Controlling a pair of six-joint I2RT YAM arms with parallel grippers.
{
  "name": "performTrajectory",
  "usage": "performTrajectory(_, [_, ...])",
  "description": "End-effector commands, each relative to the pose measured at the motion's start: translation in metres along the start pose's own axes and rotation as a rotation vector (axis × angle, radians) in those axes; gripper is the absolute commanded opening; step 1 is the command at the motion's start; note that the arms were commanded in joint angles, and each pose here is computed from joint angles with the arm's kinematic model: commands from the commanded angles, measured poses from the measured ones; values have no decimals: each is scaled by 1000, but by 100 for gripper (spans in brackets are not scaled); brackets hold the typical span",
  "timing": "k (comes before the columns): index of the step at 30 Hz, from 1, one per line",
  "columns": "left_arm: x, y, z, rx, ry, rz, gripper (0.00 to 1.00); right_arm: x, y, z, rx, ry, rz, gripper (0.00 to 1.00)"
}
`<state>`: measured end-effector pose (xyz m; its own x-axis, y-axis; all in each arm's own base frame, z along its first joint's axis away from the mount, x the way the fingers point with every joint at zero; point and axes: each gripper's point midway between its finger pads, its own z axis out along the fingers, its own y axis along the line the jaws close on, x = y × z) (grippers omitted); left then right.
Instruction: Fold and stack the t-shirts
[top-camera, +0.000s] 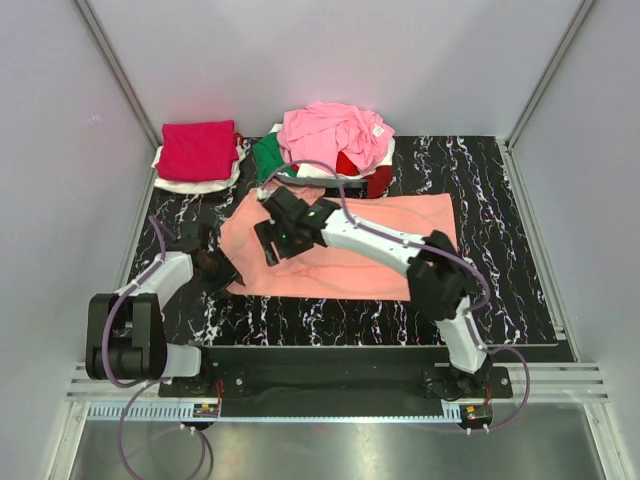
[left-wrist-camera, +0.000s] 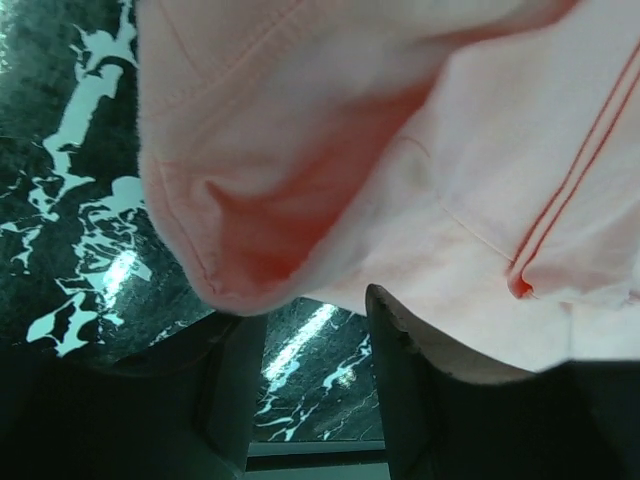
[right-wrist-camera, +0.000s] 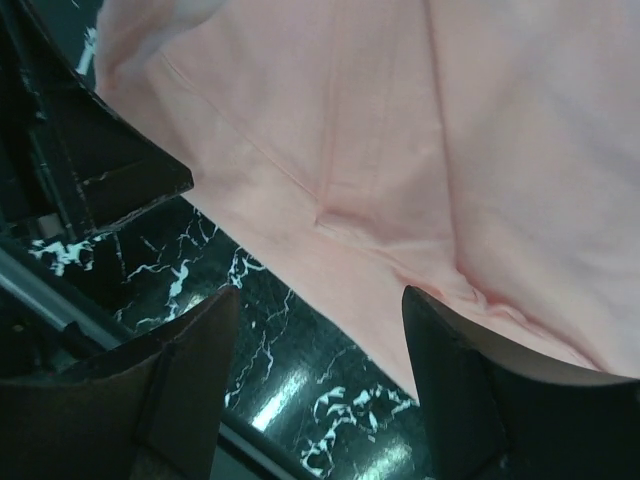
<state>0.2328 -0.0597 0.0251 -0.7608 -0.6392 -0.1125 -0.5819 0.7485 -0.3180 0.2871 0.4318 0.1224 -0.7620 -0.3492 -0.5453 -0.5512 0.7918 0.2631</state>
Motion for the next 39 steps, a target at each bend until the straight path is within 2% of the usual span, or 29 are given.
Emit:
performTrajectory(1, [-12,-6,-2,84,-65,-43,52,8,8,18,23,53,-133,73])
performTrajectory(4, [-12,0,-4,85,-80,-39,53,24,9,47,56,116,-174,73])
performTrajectory(10, [-14,9,-5,74,-90,-34,54,29,0,69,98,144,-191,70])
performTrajectory(13, [-14,13,-4,71,-88,-39,54,30,-3,75,113,155,-198,66])
performTrajectory(16, [-16,14,-4,72,-90,-46,54,33,-7,81,127,163,-203,58])
performTrajectory(17, [-16,15,-4,70,-93,-47,54,32,-8,81,132,161,-208,54])
performTrajectory(20, [-16,16,-2,66,-85,-52,54,33,-10,82,146,162,-219,30])
performTrajectory(21, [-16,16,-2,67,-85,-53,54,31,-15,82,168,155,-221,18])
performTrajectory(25, [-16,17,-2,64,-86,-53,52,19,-22,76,216,129,-245,1])
performTrajectory(33, [-15,17,-6,67,-90,-68,49,-33,-44,49,259,-7,-288,0])
performTrajectory(36, [-16,18,-7,65,-94,-70,49,-46,-69,50,252,-12,-220,1])
performTrajectory(39, [-16,17,-8,66,-86,-76,49,-56,-100,57,252,-10,-152,8])
